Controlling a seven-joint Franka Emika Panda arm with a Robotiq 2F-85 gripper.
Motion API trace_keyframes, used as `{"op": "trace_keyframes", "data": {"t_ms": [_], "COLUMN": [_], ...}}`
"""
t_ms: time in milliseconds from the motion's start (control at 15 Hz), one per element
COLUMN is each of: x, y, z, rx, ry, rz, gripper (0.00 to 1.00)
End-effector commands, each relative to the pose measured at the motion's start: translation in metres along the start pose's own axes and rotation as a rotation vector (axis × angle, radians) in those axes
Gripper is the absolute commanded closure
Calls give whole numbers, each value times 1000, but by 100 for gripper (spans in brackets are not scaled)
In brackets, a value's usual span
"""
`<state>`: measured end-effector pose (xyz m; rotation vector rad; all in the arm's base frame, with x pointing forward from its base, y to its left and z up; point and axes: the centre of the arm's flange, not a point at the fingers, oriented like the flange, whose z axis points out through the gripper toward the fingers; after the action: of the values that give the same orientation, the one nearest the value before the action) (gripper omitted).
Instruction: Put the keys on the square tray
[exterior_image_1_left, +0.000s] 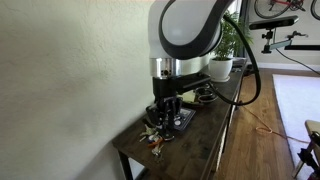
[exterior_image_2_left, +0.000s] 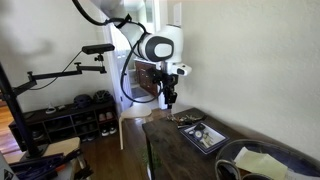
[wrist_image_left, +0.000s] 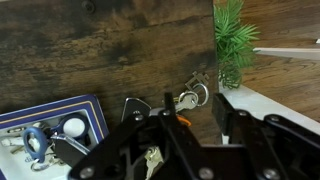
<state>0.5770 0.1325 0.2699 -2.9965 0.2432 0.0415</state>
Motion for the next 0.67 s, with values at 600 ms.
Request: {"op": "trace_keyframes", "data": {"t_ms": [600], "x": [14], "y": [-36], "z": [50], "rx": [-24], "ry": [-32], "rz": [-36], "gripper": [0]}}
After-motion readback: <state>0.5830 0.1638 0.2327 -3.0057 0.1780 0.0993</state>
